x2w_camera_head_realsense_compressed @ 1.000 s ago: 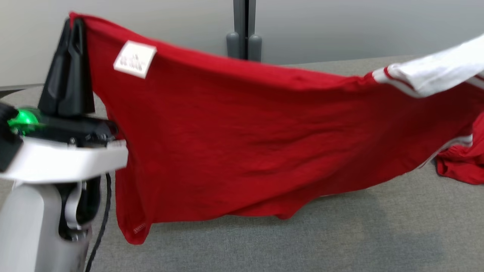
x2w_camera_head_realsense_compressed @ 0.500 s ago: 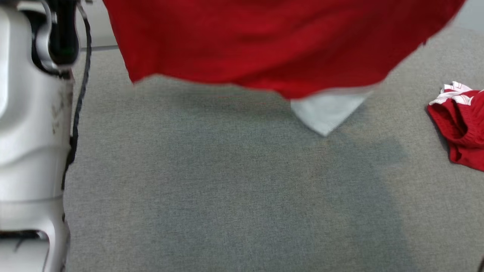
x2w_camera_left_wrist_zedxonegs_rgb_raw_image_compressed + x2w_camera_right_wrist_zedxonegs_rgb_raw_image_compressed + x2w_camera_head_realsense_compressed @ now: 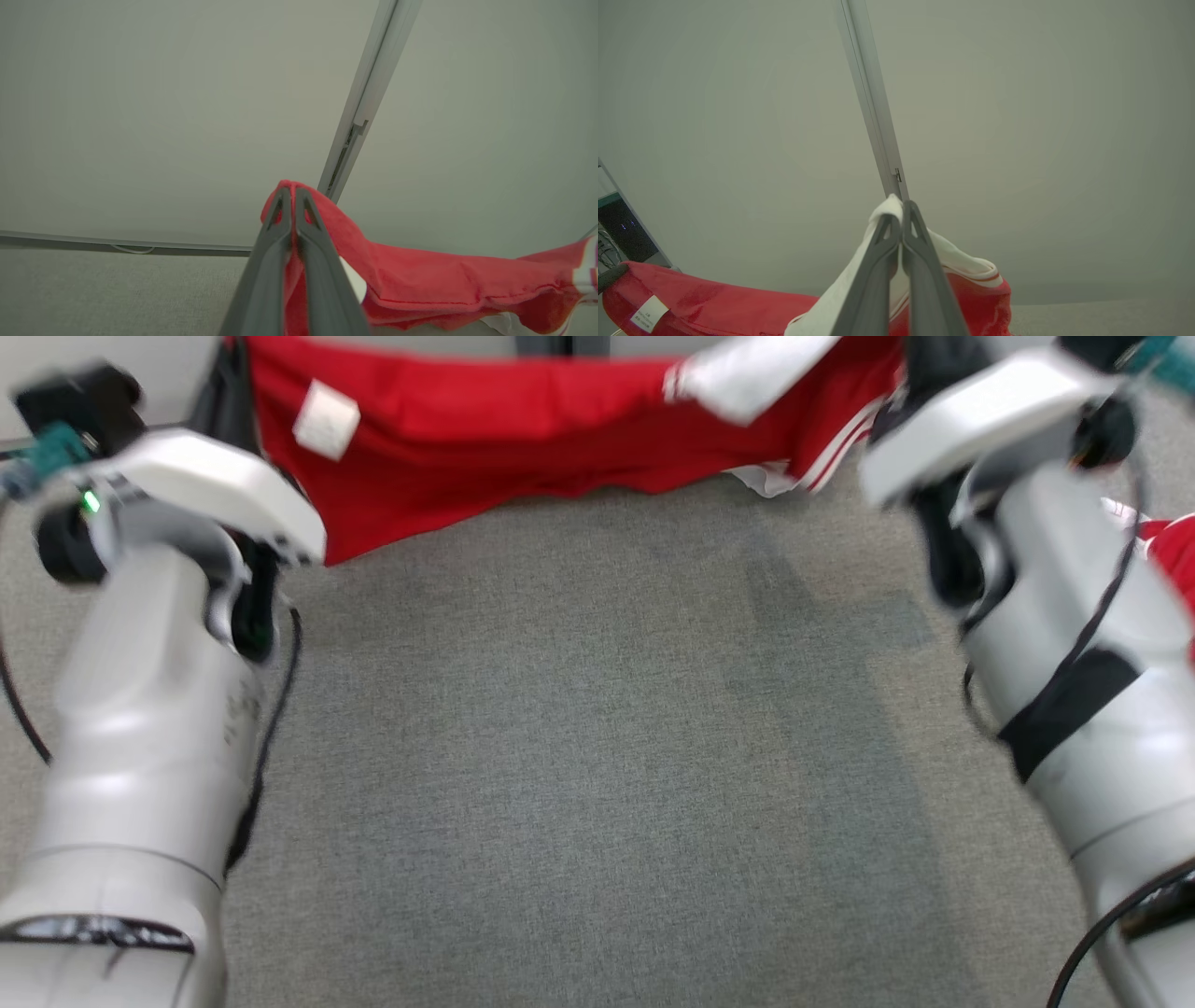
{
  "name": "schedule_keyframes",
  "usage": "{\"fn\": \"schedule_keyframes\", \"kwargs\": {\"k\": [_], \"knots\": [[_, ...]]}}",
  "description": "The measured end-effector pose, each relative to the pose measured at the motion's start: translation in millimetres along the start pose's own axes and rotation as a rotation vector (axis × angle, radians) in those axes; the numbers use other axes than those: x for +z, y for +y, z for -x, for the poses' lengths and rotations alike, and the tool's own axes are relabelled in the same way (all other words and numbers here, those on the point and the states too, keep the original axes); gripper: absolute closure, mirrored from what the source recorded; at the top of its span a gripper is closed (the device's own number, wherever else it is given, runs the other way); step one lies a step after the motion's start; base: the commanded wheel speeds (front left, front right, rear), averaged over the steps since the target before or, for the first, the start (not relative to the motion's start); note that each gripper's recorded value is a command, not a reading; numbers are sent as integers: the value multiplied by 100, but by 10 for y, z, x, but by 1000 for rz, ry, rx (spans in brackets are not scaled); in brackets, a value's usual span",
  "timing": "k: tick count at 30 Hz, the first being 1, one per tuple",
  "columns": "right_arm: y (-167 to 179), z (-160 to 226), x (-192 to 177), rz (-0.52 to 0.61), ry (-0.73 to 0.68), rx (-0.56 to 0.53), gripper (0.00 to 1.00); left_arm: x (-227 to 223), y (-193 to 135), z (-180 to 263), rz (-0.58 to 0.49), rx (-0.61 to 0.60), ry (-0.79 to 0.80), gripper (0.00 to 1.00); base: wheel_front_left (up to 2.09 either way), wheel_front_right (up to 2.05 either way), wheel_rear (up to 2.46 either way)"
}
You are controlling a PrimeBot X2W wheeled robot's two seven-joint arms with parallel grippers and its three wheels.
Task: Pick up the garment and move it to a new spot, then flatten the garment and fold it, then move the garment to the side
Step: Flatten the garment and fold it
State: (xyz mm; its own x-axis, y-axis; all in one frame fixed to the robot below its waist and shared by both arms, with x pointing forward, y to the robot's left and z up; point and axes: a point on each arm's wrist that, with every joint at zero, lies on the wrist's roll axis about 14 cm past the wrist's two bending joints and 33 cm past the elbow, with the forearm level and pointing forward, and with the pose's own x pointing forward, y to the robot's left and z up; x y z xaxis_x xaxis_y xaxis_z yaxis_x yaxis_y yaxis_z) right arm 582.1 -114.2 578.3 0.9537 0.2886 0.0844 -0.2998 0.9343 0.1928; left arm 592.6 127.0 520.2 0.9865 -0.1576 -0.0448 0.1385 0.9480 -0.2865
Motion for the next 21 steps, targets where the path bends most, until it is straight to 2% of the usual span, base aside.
{"fn": "schedule_keyframes", "kwargs": {"k": [1,4,8,14,21], "knots": [[0,0,0,0,0,0,100,0,0,0,0,0,0,100,0,0,0],[-69,238,-706,-77,154,-46,100,-544,109,156,41,41,123,100,0,0,0],[-85,431,-1164,-141,246,-71,100,-935,260,322,88,94,200,100,0,0,0],[-140,658,-1271,-200,234,-74,100,-942,476,546,137,162,156,100,0,0,0],[-176,1426,-1374,-263,234,-115,100,-1025,720,1233,152,246,118,100,0,0,0]]}}
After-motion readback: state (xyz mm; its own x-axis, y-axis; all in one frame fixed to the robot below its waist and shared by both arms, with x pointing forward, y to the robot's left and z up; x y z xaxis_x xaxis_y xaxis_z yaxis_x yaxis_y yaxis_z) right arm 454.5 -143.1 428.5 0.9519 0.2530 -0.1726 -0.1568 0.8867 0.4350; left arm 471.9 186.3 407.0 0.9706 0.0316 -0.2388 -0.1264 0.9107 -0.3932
